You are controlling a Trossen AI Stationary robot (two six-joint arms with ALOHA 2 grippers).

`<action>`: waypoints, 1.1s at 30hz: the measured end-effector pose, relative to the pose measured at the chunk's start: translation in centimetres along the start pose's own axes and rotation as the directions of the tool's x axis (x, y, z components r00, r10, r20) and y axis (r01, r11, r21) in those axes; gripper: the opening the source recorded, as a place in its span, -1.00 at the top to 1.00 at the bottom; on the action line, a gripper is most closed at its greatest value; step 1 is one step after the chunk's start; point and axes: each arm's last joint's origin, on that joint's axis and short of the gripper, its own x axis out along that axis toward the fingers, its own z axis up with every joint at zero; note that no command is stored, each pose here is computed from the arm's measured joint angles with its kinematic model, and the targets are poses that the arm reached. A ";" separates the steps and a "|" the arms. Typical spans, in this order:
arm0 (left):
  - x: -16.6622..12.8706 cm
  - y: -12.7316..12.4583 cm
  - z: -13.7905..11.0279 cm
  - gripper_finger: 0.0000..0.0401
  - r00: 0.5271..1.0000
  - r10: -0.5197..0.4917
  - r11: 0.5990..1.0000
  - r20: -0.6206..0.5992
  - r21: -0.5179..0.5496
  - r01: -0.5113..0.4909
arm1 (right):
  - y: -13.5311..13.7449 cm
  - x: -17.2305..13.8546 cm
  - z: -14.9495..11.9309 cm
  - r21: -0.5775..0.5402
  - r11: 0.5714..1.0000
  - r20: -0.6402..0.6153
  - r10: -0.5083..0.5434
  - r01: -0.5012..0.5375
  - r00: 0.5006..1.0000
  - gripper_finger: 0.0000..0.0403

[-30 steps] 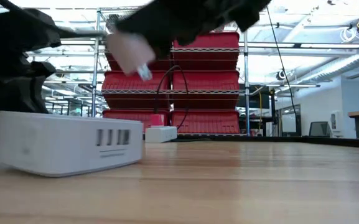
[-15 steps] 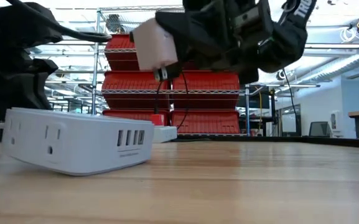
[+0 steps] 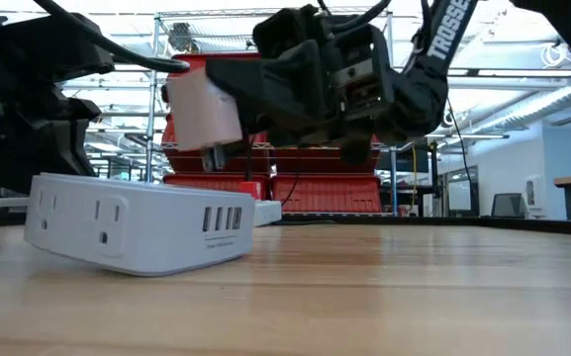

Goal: Insert USB
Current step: Insert the light pink charger adapter into the bottom white outlet extension

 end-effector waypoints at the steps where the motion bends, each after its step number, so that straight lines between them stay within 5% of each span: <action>1: 0.0 0.0 0.0 1.00 1.000 -0.001 1.000 -0.001 -0.001 0.001 | -0.2 0.2 -0.1 -0.004 1.000 0.003 0.008 -0.008 1.000 0.19; 33: 0.0 -0.1 0.0 1.00 1.000 -0.018 1.000 -0.010 -0.014 0.017 | -2.2 -1.0 -2.0 0.046 0.999 -0.072 0.031 -0.028 0.997 0.19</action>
